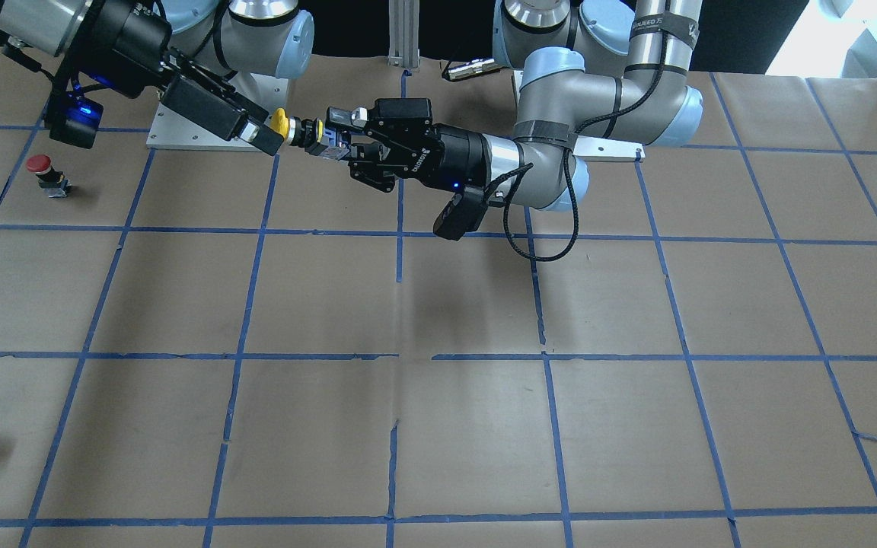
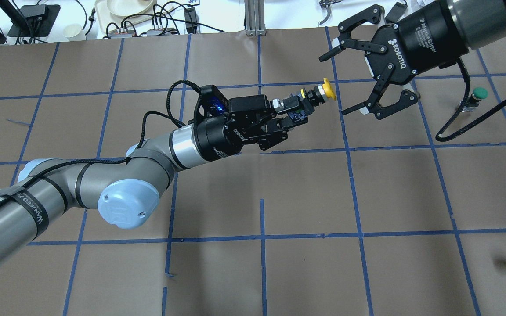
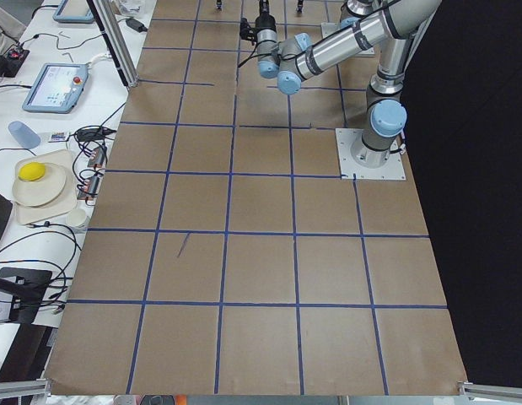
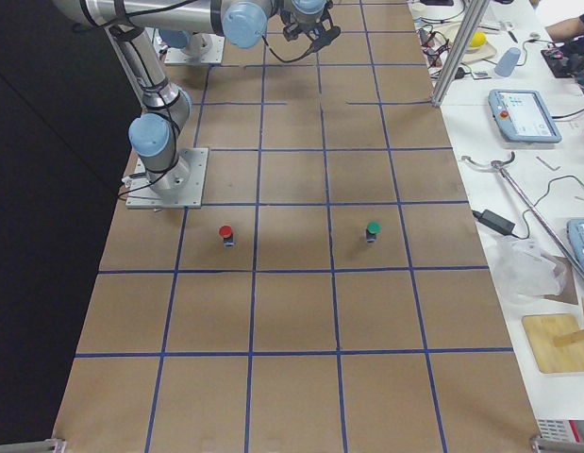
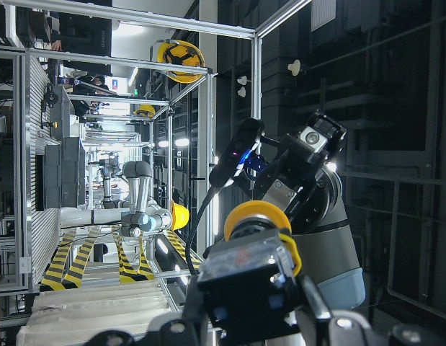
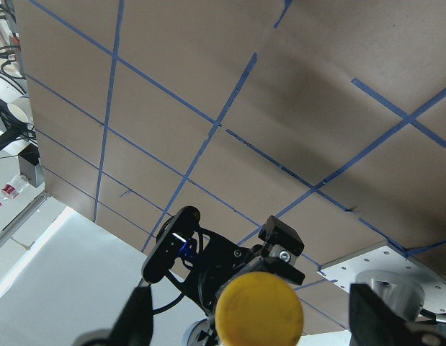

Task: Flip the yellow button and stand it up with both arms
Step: 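Close the right gripper on the yellow cap held by the left gripper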

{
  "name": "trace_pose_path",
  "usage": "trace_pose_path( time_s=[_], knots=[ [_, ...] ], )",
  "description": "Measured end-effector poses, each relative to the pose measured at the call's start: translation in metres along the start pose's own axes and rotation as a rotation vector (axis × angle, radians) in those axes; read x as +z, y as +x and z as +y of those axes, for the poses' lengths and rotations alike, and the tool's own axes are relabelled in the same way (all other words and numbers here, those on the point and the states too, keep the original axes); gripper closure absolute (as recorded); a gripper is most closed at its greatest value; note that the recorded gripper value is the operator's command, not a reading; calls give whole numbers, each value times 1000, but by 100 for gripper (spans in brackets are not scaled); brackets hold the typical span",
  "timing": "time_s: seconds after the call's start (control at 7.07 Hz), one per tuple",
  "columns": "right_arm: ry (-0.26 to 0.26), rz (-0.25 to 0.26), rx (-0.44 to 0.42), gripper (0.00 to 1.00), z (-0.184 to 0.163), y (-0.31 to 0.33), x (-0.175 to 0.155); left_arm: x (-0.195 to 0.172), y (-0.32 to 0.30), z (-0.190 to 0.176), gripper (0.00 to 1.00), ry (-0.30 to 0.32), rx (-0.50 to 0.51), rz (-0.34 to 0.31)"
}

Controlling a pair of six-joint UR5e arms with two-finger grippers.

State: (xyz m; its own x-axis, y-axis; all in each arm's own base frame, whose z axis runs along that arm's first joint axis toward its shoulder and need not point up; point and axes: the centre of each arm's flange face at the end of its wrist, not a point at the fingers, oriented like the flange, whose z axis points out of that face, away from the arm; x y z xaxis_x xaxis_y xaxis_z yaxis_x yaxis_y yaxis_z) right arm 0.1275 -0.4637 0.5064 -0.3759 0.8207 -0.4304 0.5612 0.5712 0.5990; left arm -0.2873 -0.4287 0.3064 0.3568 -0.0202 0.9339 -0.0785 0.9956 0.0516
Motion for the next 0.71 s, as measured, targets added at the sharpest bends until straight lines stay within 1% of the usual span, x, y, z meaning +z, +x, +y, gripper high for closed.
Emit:
trace_pose_path(
  time_s=[0.14, 0.28, 0.42, 0.57, 0.71],
  knots=[
    [-5, 7, -2, 29, 2, 0, 4, 0, 0, 0, 76, 0, 0, 0],
    [-7, 9, -4, 48, 3, 0, 5, 0, 0, 0, 76, 0, 0, 0],
    [-8, 11, -3, 64, 2, 0, 6, 0, 0, 0, 75, 0, 0, 0],
    [-8, 11, -2, 75, 2, 0, 6, 0, 0, 0, 72, 0, 0, 0],
    [-9, 8, -3, 78, 1, -1, 6, 0, 0, 0, 35, 0, 0, 0]
  ],
)
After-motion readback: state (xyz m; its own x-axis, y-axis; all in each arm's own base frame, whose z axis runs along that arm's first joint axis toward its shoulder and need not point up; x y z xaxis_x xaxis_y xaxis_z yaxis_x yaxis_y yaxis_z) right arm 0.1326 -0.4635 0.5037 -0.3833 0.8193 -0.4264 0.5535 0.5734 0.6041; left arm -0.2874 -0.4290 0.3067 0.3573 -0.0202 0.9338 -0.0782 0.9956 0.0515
